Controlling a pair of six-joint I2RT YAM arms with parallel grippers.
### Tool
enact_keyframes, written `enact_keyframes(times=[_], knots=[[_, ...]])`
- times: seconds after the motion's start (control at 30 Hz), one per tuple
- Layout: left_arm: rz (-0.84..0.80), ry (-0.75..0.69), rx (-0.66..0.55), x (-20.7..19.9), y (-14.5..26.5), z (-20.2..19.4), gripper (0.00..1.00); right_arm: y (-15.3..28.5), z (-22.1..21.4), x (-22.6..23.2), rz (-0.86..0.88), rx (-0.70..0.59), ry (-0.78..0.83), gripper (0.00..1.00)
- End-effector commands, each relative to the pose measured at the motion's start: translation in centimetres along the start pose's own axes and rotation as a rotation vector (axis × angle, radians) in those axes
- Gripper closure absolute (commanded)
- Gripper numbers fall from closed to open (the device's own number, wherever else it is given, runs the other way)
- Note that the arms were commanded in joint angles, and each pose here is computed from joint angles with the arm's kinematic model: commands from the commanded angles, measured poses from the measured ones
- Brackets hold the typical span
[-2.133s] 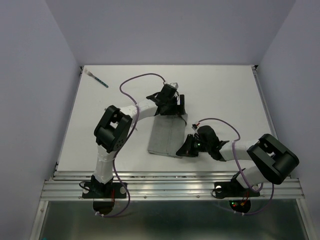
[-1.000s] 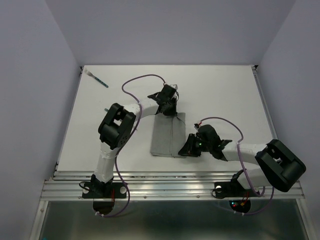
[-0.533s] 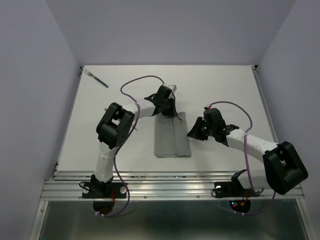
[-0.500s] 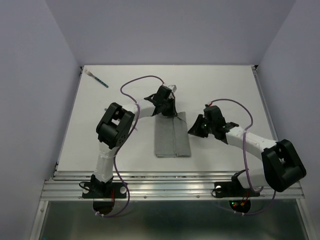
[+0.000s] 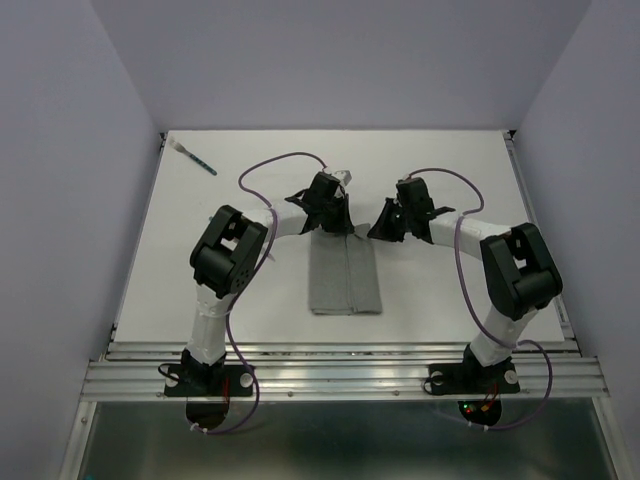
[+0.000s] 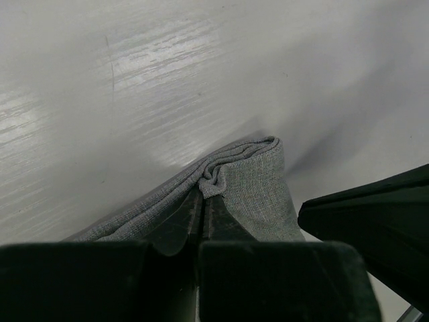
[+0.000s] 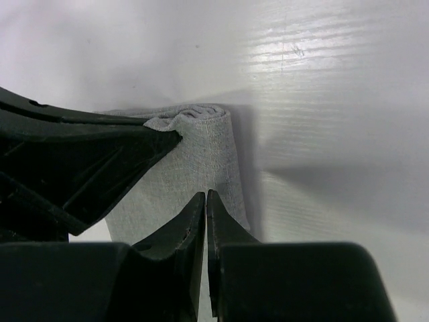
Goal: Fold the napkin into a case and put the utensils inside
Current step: Smooth out the 2/3-rectangle-folded napkin at the center of the board.
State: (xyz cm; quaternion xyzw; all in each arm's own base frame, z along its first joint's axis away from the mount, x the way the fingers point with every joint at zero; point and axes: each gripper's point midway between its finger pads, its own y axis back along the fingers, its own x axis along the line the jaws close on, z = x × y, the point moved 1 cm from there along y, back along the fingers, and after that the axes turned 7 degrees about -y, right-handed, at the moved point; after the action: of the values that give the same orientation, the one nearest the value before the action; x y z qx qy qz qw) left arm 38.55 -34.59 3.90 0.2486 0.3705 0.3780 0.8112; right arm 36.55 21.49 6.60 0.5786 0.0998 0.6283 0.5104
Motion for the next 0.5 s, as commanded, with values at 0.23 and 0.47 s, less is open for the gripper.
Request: enact_keyframes(times=[0.23,0.47], knots=[[0.007,-0.014,0.037,0.5,1.0,-1.0,1.0,-1.3,1.4,2.0,0.051,-0.012,0.026,0.91],[0.005,-0.015,0.034,0.4,1.2,-0.9,1.0,-2.7,0.8,0.4,0.004,0.007,0.005,0.91]])
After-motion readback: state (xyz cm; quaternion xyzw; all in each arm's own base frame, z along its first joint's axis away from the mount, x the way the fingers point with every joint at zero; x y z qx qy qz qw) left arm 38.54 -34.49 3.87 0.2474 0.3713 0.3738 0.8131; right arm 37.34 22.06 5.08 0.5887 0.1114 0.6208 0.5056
